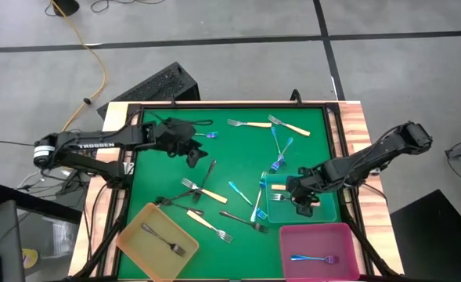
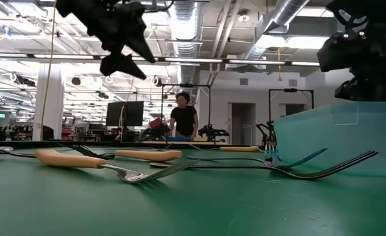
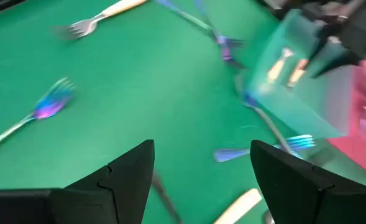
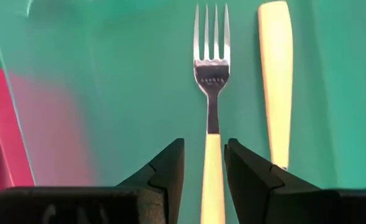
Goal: Sort silverware by color (type)
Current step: Put the black fork into the orange bin
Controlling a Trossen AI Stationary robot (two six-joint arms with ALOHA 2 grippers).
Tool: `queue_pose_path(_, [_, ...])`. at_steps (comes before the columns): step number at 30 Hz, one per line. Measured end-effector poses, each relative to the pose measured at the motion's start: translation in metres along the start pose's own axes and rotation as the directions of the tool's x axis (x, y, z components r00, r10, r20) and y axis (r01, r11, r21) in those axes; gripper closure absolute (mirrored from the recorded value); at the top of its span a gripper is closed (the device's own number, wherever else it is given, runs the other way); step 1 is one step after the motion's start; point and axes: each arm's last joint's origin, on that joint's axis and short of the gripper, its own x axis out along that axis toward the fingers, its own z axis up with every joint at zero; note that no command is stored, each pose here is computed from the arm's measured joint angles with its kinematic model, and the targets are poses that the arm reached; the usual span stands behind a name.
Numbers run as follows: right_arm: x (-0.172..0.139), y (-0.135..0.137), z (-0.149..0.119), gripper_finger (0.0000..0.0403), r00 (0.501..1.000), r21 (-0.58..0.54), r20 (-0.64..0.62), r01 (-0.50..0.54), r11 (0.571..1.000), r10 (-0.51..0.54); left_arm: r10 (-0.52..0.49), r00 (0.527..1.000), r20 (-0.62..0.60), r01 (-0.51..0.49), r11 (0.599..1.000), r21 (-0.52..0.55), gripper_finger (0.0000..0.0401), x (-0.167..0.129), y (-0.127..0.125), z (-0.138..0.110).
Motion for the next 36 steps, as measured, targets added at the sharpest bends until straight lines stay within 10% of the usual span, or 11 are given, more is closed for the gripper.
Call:
queue_pose_path(17, [-0.001,0.003,0.006,0.0266,0.997,0.099,0.076,-0.023,0.995,0.016,0.31,0.921,-0.234,-0.221,0.913,0.343,0.0152,0.018,0.069,0.047])
queue_pose_path(26, [-0.001,0.004,0.01,0.0266,0.992,0.134,0.125,-0.024,0.991,0.007,0.457,0.816,-0.355,-0.453,0.886,0.1,0.0152,0.023,0.137,0.048])
queue_pose_path(36, [-0.001,0.004,0.011,0.0266,0.991,0.149,0.136,-0.014,0.989,-0.006,0.503,0.675,-0.54,-0.536,0.837,0.111,0.0152,0.045,0.173,0.03])
